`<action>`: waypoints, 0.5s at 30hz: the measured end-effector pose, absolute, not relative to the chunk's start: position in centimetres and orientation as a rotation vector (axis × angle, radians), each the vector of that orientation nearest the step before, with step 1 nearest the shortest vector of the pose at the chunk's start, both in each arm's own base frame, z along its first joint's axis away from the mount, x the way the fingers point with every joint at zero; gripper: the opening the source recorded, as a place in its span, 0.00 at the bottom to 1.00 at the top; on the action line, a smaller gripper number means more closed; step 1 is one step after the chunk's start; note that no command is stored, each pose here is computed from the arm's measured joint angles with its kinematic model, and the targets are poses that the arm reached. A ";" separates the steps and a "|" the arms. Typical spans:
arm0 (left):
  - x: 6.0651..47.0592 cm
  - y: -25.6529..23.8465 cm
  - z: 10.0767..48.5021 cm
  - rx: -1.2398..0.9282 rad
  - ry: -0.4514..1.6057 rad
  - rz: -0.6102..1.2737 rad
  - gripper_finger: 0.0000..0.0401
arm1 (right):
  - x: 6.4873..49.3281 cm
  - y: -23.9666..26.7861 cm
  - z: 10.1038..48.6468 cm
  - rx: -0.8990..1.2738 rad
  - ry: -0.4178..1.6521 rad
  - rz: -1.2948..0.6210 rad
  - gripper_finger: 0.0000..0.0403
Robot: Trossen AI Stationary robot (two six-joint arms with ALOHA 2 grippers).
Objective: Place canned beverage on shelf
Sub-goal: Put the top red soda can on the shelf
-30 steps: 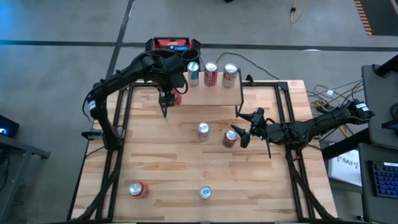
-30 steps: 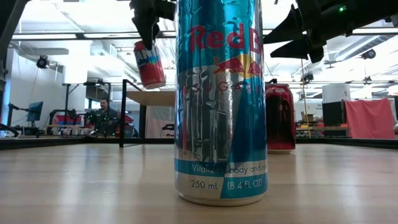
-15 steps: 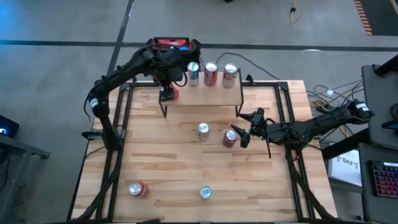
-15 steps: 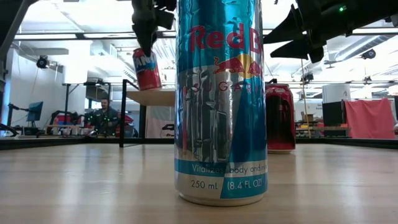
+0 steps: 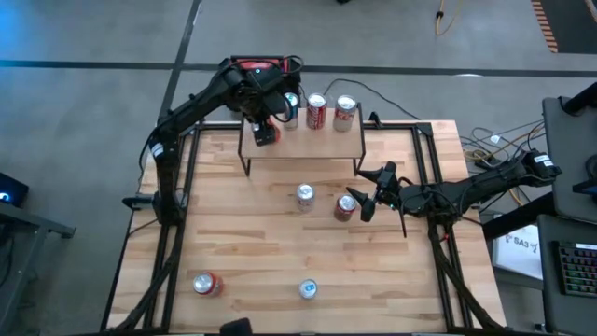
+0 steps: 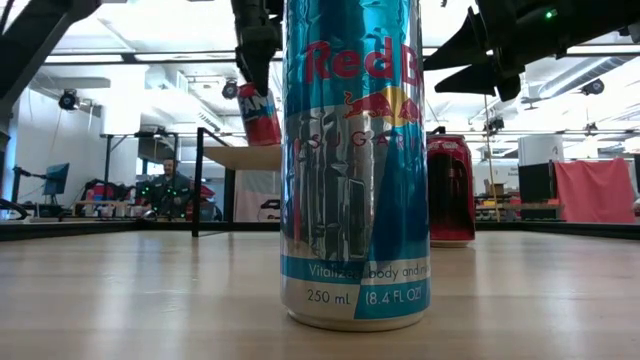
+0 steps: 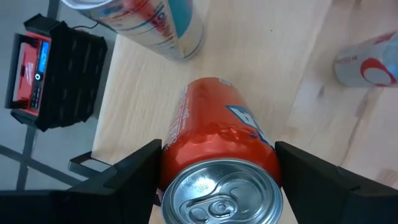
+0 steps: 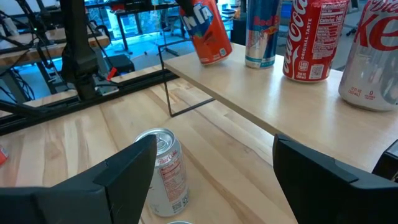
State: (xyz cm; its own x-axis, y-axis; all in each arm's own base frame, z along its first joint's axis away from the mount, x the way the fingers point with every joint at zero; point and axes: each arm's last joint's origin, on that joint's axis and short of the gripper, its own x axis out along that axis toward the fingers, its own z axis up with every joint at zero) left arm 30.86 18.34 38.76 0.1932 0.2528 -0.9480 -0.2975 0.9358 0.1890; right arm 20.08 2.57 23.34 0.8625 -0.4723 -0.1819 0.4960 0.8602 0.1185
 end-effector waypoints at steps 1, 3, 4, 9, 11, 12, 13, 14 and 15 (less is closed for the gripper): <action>30.8 18.4 38.8 -0.046 1.320 0.392 0.68 | 20.1 2.6 23.3 0.164 0.148 -0.510 0.74; 30.8 18.4 38.7 -0.055 1.321 0.397 0.69 | 20.1 2.6 23.3 0.164 0.148 -0.510 0.74; 30.8 18.4 38.7 -0.058 1.320 0.400 0.70 | 20.1 2.6 23.3 0.164 0.148 -0.510 0.74; 30.8 18.4 38.7 -0.075 1.317 0.413 0.71 | 20.1 2.6 23.3 0.164 0.149 -0.510 0.74; 30.8 18.4 38.7 -0.075 1.317 0.413 0.72 | 20.1 2.6 23.3 0.164 0.148 -0.510 0.74; 30.8 18.4 38.7 -0.075 1.317 0.413 0.72 | 20.1 2.6 23.3 0.164 0.149 -0.510 0.74; 30.8 18.3 38.7 -0.075 1.316 0.413 0.72 | 20.1 2.6 23.3 0.164 0.148 -0.510 0.74; 30.7 18.3 38.8 -0.075 1.317 0.413 0.72 | 20.1 2.6 23.3 0.164 0.148 -0.510 0.74; 30.7 18.3 38.9 -0.075 1.314 0.414 0.72 | 20.1 2.6 23.3 0.164 0.149 -0.510 0.74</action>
State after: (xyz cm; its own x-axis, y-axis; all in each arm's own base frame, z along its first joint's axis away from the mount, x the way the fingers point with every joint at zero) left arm 30.65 18.29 38.86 0.1921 0.2524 -0.9484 -0.3362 0.9248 0.1780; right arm 20.08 2.57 23.34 0.8625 -0.4722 -0.1817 0.4959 0.8603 0.1184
